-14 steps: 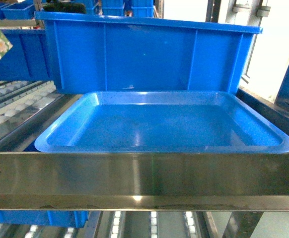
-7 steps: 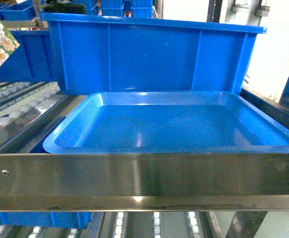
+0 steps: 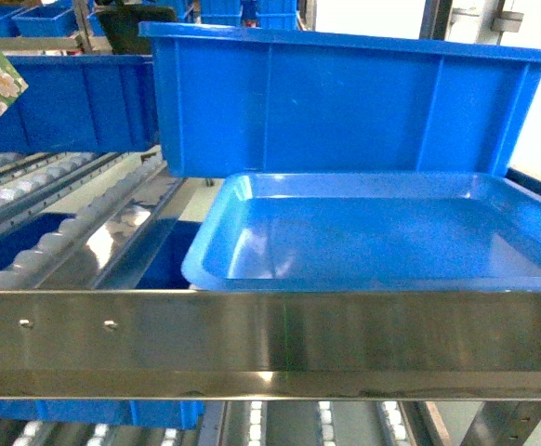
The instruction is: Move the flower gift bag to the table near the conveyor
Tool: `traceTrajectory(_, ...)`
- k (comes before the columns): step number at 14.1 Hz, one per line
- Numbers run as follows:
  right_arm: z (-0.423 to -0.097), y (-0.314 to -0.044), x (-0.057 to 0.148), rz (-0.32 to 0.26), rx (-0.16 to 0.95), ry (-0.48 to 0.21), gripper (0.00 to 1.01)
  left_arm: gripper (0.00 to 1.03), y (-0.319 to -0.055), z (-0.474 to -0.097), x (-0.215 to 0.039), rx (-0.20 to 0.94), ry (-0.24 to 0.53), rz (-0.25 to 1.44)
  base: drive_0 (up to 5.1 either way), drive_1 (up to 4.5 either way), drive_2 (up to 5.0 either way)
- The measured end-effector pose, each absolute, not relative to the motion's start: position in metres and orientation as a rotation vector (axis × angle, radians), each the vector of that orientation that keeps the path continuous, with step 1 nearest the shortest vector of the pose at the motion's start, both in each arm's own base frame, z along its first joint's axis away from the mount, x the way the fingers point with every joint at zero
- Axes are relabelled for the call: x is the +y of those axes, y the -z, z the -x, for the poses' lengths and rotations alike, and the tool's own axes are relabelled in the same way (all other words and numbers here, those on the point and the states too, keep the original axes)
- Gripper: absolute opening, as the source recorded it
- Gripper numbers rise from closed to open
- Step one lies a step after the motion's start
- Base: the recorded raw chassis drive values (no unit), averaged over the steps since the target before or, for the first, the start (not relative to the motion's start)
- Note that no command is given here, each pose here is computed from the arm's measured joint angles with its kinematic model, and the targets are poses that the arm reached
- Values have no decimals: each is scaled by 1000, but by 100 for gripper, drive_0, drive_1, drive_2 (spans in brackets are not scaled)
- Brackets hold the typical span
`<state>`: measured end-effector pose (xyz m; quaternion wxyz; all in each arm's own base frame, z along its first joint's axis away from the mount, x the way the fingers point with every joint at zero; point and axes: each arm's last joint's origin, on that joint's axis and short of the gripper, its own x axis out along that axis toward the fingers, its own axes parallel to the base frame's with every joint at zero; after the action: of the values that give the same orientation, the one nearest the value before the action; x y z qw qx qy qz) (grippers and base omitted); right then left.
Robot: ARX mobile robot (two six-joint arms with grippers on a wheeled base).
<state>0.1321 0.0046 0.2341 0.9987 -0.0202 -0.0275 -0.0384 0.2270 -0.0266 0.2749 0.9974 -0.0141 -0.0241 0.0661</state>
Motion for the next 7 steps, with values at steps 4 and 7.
traceTrajectory(4, -132, -234, 5, 41, -54, 77, 2, 3, -275, -227, -26, -47, -134, 28, 0, 0, 0)
traceTrajectory(7, -132, -234, 5, 40, -57, 77, 2, 3, -275, -227, -26, -48, -134, 28, 0, 0, 0)
